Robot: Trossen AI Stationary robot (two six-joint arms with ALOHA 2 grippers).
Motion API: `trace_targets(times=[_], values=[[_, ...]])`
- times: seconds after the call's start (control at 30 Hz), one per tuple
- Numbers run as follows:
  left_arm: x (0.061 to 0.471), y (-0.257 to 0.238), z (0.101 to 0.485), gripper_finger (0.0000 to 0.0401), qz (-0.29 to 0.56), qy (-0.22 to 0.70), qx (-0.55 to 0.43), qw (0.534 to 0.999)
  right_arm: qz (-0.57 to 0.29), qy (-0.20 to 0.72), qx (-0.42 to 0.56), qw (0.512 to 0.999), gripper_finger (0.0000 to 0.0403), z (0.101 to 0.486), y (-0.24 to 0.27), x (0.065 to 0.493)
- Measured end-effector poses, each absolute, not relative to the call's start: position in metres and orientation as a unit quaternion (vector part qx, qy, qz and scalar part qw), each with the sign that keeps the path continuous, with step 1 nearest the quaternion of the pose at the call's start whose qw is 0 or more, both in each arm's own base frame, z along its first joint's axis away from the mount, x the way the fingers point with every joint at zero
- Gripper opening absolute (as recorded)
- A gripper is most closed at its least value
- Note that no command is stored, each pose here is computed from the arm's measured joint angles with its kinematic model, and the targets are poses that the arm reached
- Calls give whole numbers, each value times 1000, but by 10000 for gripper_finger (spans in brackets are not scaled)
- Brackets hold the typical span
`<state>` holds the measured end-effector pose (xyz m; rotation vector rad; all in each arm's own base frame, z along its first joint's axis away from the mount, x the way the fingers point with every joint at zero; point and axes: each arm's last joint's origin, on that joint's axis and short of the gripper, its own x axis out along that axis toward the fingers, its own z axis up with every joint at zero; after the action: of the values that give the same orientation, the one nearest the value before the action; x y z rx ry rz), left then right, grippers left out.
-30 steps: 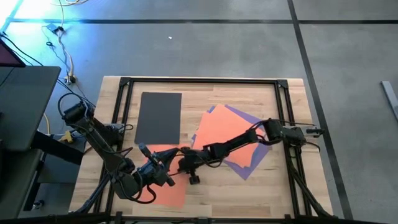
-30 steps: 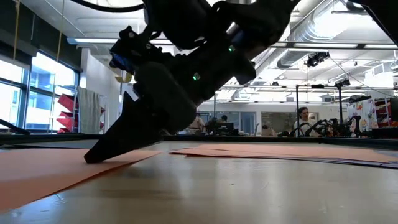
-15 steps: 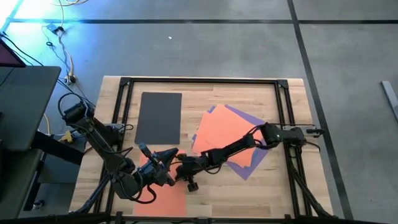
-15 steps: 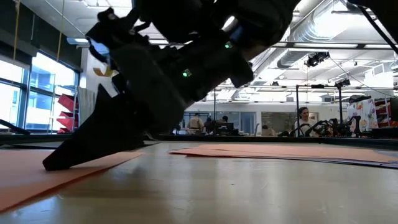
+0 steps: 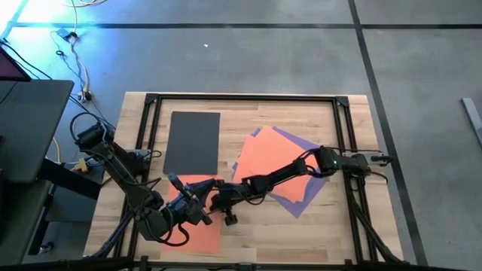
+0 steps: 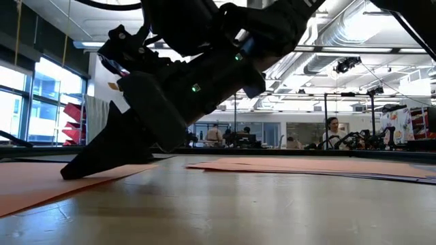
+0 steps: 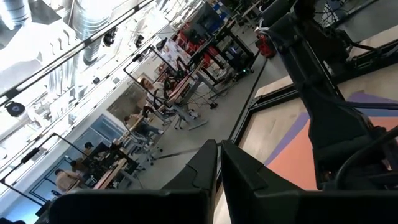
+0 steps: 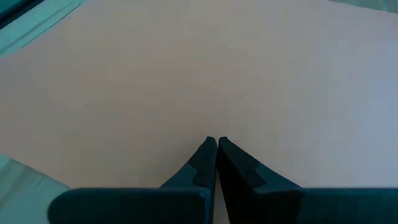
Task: Organize paper
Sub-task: Put the orange paper on the bottom left of the table, then stack the right orange paper on top of the left orange paper
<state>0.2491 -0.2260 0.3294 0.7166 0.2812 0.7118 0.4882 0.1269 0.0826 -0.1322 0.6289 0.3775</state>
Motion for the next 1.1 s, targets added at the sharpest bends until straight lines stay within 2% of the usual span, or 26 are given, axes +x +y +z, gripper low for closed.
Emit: trace_targets(times=[0.53, 1.1], values=[[249, -226, 329, 0, 340, 134, 342, 866, 214, 292, -90, 928, 0, 84, 148, 483], [249, -226, 329, 0, 340, 134, 342, 866, 182, 249, -78, 948, 0, 92, 141, 491]])
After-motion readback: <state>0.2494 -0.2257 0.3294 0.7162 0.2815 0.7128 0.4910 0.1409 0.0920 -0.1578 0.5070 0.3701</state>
